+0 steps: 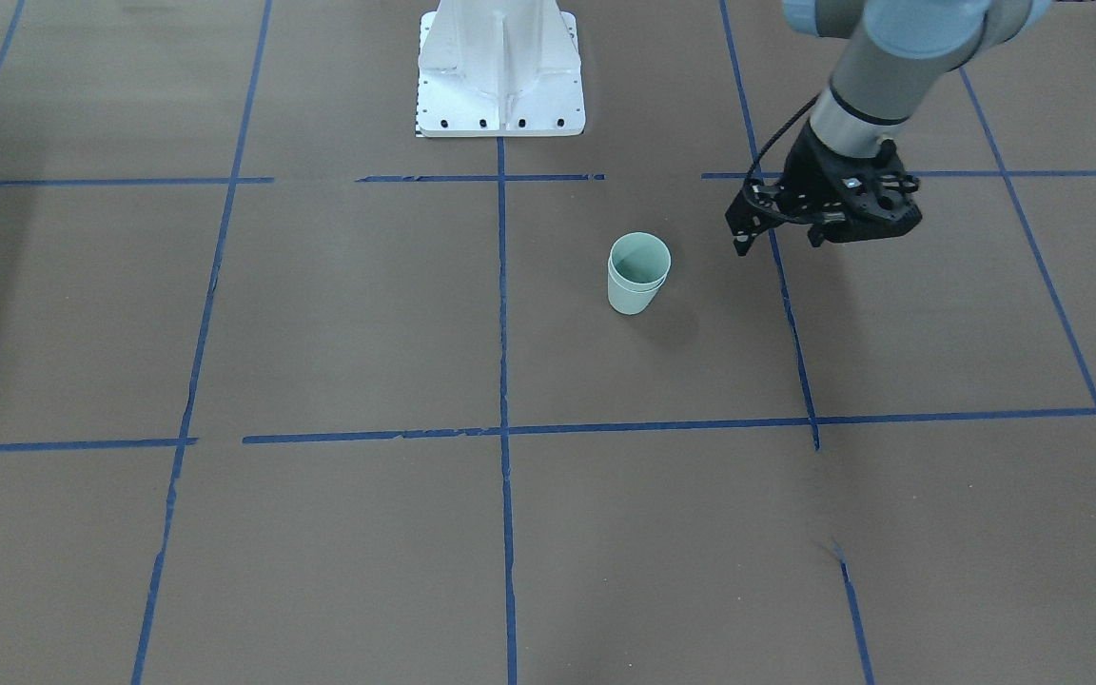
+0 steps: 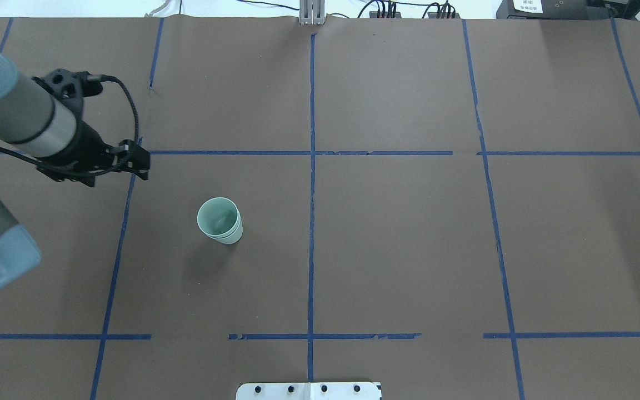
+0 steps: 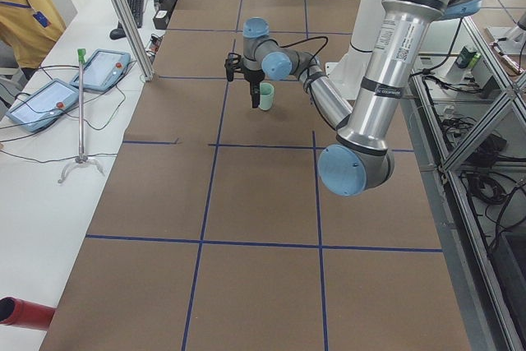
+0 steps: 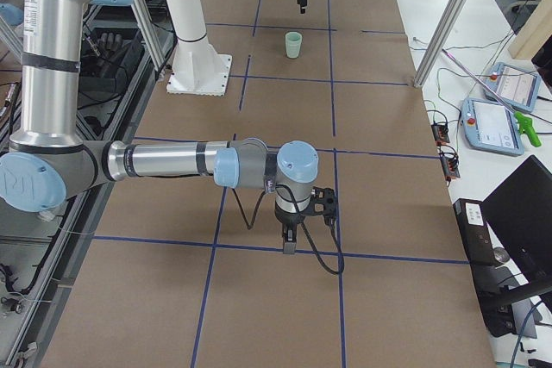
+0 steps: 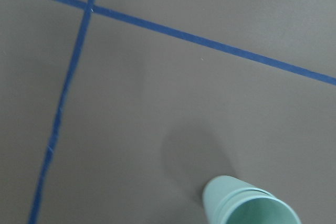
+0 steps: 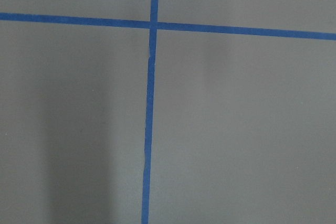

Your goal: Stack cups

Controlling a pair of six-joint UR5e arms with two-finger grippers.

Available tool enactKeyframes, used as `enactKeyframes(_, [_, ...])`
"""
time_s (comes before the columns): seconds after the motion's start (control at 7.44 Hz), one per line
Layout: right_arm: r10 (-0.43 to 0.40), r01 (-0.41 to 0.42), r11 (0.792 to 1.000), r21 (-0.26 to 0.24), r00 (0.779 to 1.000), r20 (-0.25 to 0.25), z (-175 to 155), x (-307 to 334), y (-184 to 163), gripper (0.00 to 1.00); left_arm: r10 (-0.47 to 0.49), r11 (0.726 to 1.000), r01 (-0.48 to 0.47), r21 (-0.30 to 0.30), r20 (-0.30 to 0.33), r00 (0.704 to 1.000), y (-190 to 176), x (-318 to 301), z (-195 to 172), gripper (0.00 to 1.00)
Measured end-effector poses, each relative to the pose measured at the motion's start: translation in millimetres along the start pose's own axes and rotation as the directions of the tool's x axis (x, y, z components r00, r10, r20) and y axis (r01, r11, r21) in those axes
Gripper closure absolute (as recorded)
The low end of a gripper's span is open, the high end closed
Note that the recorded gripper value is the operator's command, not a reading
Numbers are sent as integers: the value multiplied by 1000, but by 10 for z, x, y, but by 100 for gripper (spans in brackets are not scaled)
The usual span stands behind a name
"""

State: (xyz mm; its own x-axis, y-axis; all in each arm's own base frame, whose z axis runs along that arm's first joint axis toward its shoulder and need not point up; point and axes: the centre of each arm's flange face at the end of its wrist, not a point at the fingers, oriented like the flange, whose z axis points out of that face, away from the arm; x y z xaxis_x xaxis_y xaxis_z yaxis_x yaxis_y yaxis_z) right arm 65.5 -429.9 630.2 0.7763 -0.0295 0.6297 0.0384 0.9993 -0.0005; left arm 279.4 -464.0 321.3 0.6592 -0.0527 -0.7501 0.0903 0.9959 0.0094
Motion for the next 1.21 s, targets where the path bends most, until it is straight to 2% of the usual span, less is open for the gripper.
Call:
enactKeyframes(0.13, [0, 0, 1000, 0, 1000, 0, -1, 1, 0, 0, 106, 994, -106, -2, 27, 994, -161, -624, -123, 0])
enactKeyframes(0.4, [0, 0, 1000, 0, 1000, 0, 0, 1, 0, 0, 275, 961, -274, -28, 80, 958, -297, -2030, -350, 0])
enactKeyframes(0.54, [0, 0, 1000, 0, 1000, 0, 1, -1, 0, 0, 303, 953, -300, -44, 97, 948, -264, -2786, -459, 0])
enactKeyframes(0.81, [0, 0, 1000, 0, 1000, 0, 2, -2, 0, 0, 274, 961, -271, -50, 71, 959, 3, -4137, -625, 0])
enactKeyframes(0.94, [0, 0, 1000, 0, 1000, 0, 0, 0, 0, 0, 273, 961, -270, -55, 61, 960, 142, -4537, -626, 0])
enactKeyframes(1.21, [0, 0, 1000, 0, 1000, 0, 1, -1, 0, 0, 263, 963, -259, -69, 56, 963, 294, -4832, -582, 0])
